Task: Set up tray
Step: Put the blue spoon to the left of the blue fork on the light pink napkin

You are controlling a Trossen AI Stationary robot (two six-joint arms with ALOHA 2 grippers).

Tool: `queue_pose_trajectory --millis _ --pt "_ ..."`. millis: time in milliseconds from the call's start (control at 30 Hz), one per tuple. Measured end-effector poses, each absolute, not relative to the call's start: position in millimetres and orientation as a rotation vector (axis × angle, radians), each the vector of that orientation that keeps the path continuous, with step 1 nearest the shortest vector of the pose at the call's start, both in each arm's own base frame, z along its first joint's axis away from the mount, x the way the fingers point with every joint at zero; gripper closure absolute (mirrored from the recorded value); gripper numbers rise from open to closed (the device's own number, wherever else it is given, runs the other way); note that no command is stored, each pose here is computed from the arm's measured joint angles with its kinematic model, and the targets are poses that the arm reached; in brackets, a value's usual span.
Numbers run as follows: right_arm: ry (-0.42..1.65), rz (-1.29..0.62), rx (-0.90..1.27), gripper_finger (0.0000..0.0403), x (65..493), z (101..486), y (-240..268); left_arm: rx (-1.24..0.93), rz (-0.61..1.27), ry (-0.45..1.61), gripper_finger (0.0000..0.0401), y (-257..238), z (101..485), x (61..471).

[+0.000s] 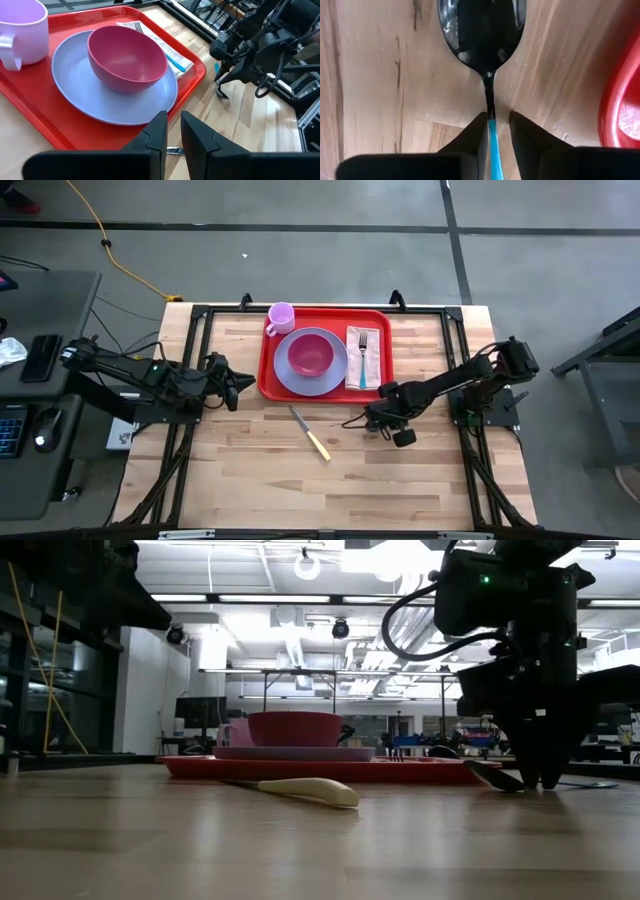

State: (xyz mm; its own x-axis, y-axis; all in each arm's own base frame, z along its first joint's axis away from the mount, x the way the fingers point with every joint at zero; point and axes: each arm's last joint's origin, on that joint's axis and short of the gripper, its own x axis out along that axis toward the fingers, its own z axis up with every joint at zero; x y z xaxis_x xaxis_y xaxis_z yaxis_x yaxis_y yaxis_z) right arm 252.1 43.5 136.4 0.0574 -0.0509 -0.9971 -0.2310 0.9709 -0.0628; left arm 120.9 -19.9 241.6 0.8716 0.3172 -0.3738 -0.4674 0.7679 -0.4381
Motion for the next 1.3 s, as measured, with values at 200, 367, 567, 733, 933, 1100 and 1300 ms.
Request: queue_pose_trajectory --millis 200,367,567,733,933,1100,1300 --pt "1.503 0.132 -0.236 0.0379 252.4 136.2 45.4 -0.544 0.435 0.295 0.0316 -19.8 241.0 120.5" --pt "1.501 0.102 -0.224 0.0396 252.5 136.2 46.2 -0.545 0.435 0.294 0.0316 -19.8 241.1 120.6" --pt "1.501 0.058 -0.201 0.0401 252.4 136.0 45.9 -0.551 0.436 0.292 0.0316 -19.8 241.1 120.6" --pt "1.502 0.049 -0.194 0.0402 252.2 136.0 45.8 -0.568 0.438 0.289 0.0316 -19.8 241.1 120.6" --pt "1.506 0.017 -0.151 0.0402 250.2 138.8 45.5 -0.569 0.437 0.289 0.0316 -19.9 241.1 120.6" --pt "1.514 0.013 -0.062 0.0403 244.4 147.7 45.9 -0.570 0.436 0.290 0.0316 -19.9 241.1 120.6" --pt "1.538 0.029 0.088 0.0403 239.8 154.4 48.6 -0.570 0.435 0.289 0.0316 -19.9 241.3 120.7"
